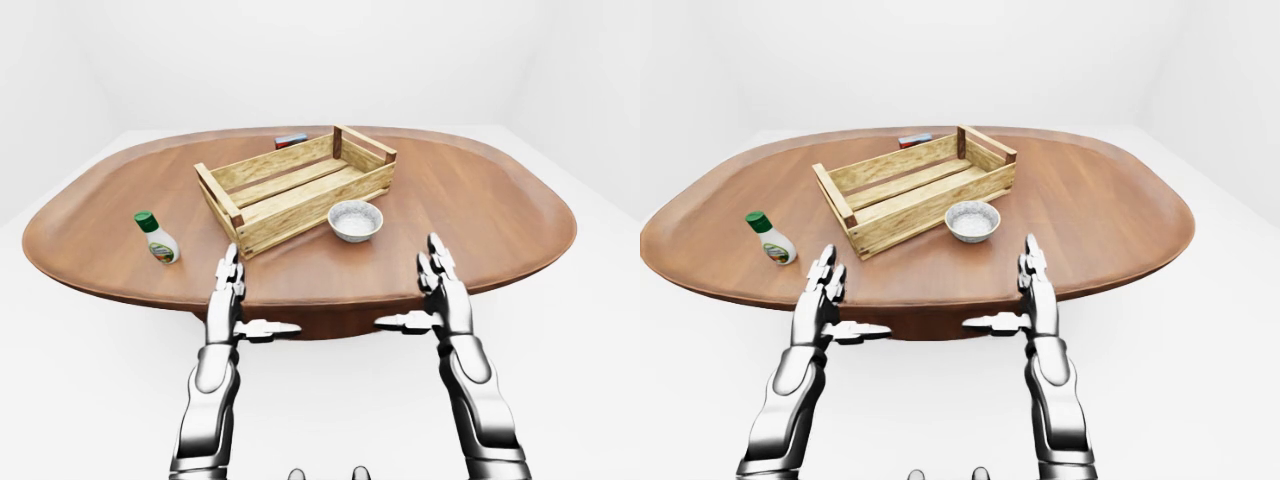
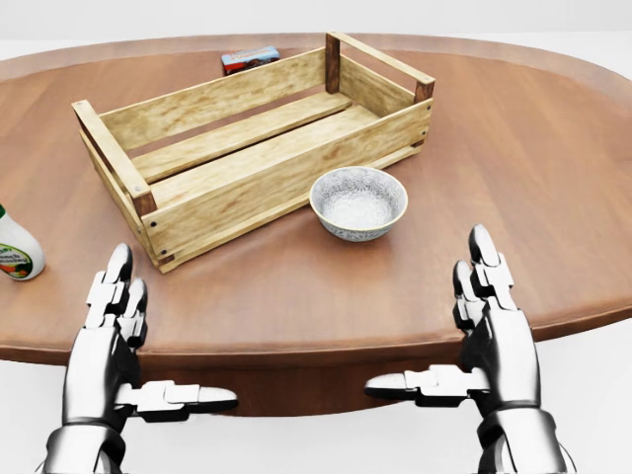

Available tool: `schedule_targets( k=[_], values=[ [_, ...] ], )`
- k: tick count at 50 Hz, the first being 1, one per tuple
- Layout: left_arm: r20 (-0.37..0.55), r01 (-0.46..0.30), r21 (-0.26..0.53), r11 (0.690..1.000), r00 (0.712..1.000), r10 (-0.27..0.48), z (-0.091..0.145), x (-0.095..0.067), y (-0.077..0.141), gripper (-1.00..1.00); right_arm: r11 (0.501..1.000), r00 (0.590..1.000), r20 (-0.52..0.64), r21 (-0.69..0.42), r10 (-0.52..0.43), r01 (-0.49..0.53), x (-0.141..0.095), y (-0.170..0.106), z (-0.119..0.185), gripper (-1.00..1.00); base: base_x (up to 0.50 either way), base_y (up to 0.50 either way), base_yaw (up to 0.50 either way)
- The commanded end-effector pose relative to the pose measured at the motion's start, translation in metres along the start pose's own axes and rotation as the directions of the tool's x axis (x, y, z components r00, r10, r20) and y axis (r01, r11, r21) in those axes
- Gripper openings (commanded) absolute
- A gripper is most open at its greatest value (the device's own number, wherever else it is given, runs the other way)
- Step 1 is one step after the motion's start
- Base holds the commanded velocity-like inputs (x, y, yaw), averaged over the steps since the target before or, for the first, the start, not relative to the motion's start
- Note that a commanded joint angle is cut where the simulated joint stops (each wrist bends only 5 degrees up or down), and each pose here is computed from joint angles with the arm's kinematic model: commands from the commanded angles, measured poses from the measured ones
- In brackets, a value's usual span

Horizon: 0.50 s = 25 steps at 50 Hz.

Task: Pick up the salad dressing and put it in the tray.

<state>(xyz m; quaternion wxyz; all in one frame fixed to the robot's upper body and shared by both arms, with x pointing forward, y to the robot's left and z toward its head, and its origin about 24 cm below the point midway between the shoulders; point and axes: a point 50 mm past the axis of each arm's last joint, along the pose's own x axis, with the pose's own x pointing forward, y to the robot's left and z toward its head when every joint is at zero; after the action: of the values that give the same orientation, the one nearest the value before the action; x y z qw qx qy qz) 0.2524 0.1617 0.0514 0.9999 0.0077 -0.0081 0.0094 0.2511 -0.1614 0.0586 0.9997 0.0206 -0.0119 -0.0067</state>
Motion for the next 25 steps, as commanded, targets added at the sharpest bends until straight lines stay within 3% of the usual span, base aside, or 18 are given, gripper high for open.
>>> schedule_targets(
  k=[1,2,3,4,5,8,9,14,16,19,23,25],
  values=[
    [0.207,-0.083,0.047,0.995,0.976,0.071,0.056,-0.011,0.04,1.0,0.998,0.872,0.485,0.035,-0.065,0.056,-0.033,-0.035,0.115,1.0,0.0,0.0,0.0],
    [0.233,-0.083,0.054,0.995,0.97,0.068,0.062,-0.013,0.043,1.0,0.997,0.841,0.535,0.053,-0.075,0.056,-0.04,-0.04,0.127,1.0,0.0,0.0,0.0],
    [0.235,-0.083,0.055,0.995,0.97,0.068,0.063,-0.013,0.043,1.0,0.997,0.839,0.539,0.053,-0.076,0.056,-0.04,-0.04,0.128,1.0,0.0,0.0,0.0],
    [0.336,-0.101,0.016,0.995,0.938,0.09,0.086,-0.02,0.053,1.0,0.995,0.773,0.626,0.05,-0.1,0.088,-0.054,-0.05,0.149,1.0,0.0,0.0,0.0],
    [0.42,-0.139,0.027,0.99,0.9,0.115,0.107,-0.028,0.064,1.0,0.993,0.701,0.707,0.003,-0.087,0.12,-0.071,-0.057,0.171,1.0,0.0,0.0,0.0],
    [0.543,-0.185,0.028,0.982,0.828,0.14,0.137,-0.043,0.078,1.0,0.985,0.56,0.824,-0.019,-0.082,0.171,-0.101,-0.068,0.202,1.0,0.0,0.0,0.0],
    [0.608,-0.225,0.031,0.974,0.778,0.16,0.153,-0.054,0.089,1.0,0.976,0.504,0.859,-0.023,-0.09,0.214,-0.116,-0.078,0.213,1.0,0.0,0.0,0.0],
    [0.712,-0.315,0.045,0.948,0.676,0.191,0.183,-0.078,0.113,1.0,0.955,0.451,0.886,-0.037,-0.105,0.295,-0.139,-0.096,0.226,1.0,0.0,0.0,0.0],
    [0.752,-0.361,0.059,0.931,0.629,0.197,0.195,-0.091,0.123,1.0,0.941,0.388,0.917,-0.045,-0.095,0.335,-0.157,-0.102,0.239,1.0,0.0,0.0,0.0],
    [0.775,-0.405,0.068,0.912,0.597,0.207,0.204,-0.102,0.134,1.0,0.931,0.342,0.934,-0.03,-0.104,0.363,-0.174,-0.11,0.25,1.0,0.0,0.0,0.0],
    [0.794,-0.446,0.083,0.891,0.57,0.211,0.212,-0.114,0.144,1.0,0.92,0.344,0.931,-0.025,-0.121,0.392,-0.182,-0.118,0.254,1.0,0.0,0.0,0.0],
    [0.818,-0.476,0.082,0.876,0.534,0.213,0.221,-0.125,0.151,1.0,0.912,0.356,0.924,-0.02,-0.14,0.41,-0.181,-0.121,0.251,1.0,0.0,0.0,0.0]
  ],
)
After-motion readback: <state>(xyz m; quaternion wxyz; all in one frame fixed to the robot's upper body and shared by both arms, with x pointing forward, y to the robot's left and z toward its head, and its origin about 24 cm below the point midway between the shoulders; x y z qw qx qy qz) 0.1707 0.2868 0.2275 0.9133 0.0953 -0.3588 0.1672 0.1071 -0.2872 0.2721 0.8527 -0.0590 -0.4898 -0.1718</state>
